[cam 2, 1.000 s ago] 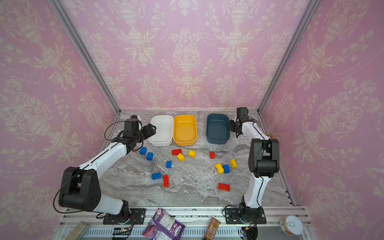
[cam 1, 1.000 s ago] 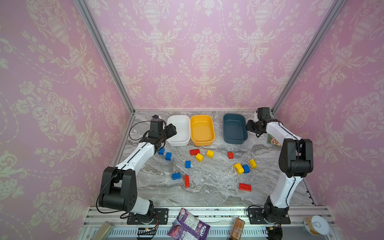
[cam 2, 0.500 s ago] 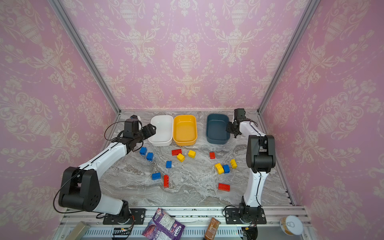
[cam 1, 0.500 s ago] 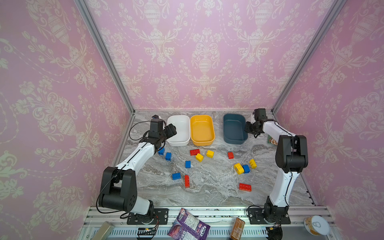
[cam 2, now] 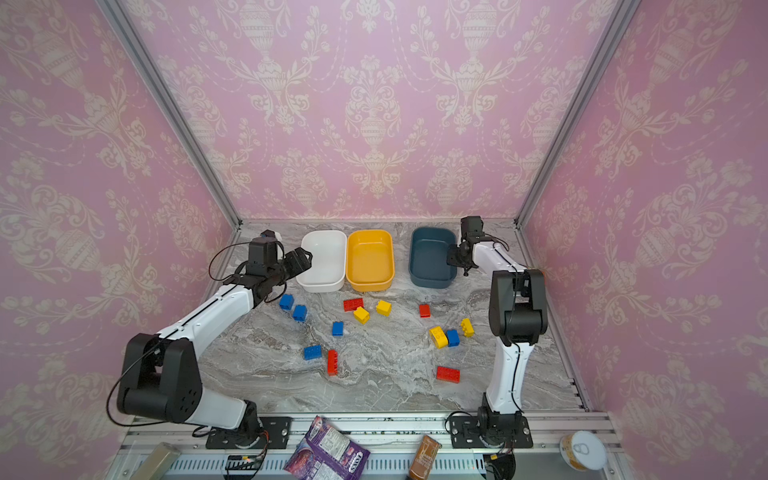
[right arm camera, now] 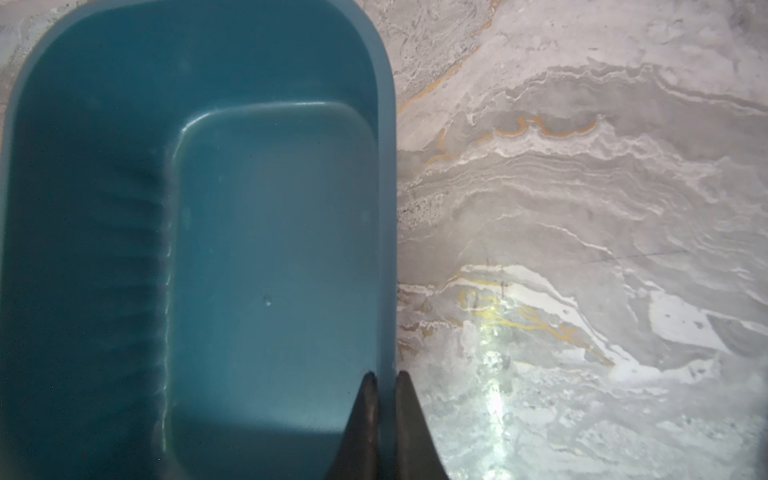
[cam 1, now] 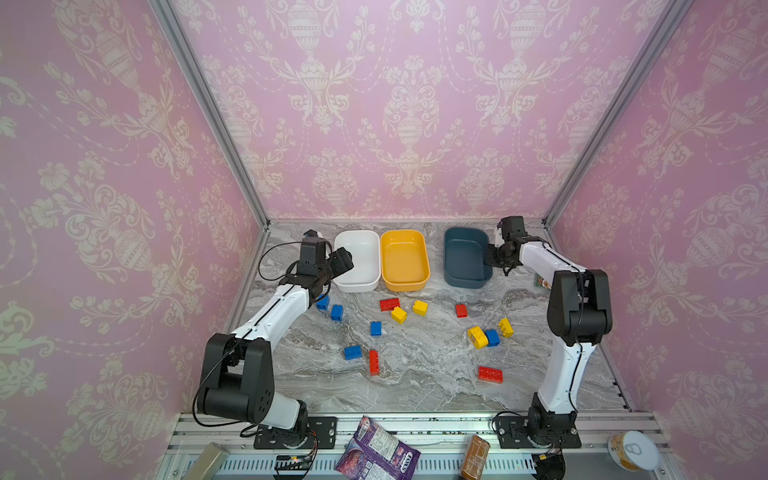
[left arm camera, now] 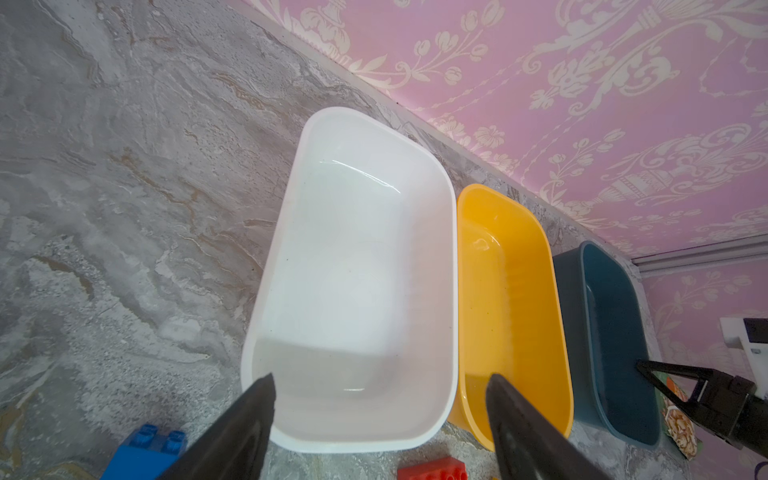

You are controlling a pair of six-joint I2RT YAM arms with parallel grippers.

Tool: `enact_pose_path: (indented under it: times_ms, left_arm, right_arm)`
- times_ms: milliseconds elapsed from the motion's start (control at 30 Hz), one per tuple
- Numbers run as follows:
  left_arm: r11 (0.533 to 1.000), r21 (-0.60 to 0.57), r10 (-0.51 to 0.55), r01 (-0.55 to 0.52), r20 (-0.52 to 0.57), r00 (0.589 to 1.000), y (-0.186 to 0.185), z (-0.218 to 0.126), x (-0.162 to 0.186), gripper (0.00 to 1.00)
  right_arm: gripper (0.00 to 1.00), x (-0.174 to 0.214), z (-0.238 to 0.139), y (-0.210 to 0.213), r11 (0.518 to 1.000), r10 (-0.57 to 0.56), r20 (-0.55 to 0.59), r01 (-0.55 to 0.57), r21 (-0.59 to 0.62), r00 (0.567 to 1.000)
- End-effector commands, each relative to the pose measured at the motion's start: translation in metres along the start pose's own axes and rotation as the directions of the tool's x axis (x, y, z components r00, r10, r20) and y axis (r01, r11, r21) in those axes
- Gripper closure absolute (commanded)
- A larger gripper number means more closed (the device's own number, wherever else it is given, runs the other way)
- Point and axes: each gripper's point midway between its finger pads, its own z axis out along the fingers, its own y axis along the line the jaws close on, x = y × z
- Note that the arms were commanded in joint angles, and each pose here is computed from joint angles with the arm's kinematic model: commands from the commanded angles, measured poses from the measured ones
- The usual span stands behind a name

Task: Sort the legos into containers by color
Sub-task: 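Grip the teal container's rim and drag it toward the yellow container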

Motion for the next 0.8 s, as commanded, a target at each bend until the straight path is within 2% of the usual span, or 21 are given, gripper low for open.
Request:
enact_pose_path:
  times_ms: [0,767]
  left_arm:
    - [1.000,-0.002,-0.005,0.005,0.000,1.000,0.002,-0.005,0.000,0.18]
    - [1.000,-0.001,0.002,-0.002,0.006,1.000,0.001,-0.009,-0.001,0.18]
  right_arm:
    - [0.99,0.002,0.003,0.009,0.999,-0.054,-0.024,0.054,0.001,0.998]
    - [1.00,0.008,0.010,0.053,0.978,-0.188,-0.049,0.183,-0.096,0.981]
